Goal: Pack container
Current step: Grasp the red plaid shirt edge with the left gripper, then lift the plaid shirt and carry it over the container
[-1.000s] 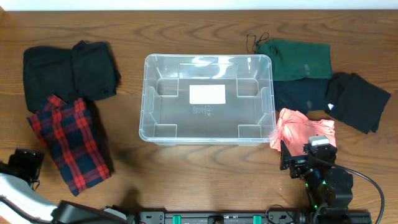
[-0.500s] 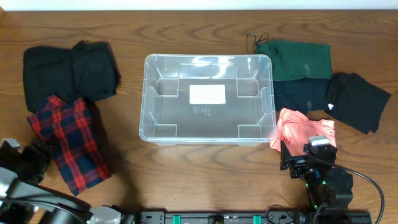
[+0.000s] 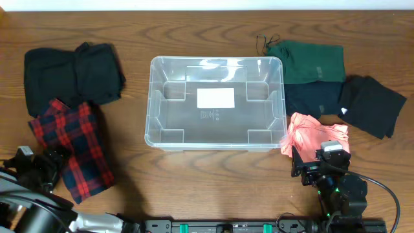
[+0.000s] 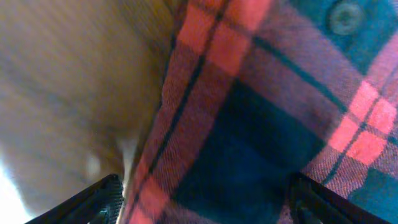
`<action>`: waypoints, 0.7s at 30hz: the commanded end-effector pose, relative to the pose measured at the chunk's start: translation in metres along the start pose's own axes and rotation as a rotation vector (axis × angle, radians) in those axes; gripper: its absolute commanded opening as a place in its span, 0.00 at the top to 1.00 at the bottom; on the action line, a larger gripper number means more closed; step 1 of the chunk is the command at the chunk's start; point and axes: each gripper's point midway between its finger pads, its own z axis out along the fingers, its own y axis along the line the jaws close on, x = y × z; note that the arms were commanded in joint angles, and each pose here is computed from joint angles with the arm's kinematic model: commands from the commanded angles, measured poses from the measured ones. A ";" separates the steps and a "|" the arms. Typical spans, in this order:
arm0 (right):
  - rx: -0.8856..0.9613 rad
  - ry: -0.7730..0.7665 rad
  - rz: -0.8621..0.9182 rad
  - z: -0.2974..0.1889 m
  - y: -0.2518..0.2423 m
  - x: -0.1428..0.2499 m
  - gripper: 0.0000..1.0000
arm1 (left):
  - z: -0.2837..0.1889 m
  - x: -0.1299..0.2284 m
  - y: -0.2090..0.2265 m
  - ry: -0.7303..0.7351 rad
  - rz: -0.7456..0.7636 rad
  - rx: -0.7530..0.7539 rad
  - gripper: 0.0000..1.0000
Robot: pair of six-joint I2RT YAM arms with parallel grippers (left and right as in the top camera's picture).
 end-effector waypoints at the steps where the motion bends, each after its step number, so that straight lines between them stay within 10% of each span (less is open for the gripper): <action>1: 0.000 -0.003 0.016 0.000 0.000 0.000 0.01 | 0.015 0.011 0.005 0.052 -0.022 0.033 0.16; 11: 0.000 -0.003 0.016 0.000 0.000 0.000 0.01 | 0.027 0.012 -0.026 0.064 0.026 0.222 0.29; 21: 0.000 -0.003 0.016 0.000 0.000 0.000 0.01 | 0.009 0.009 -0.065 0.066 -0.003 0.389 0.81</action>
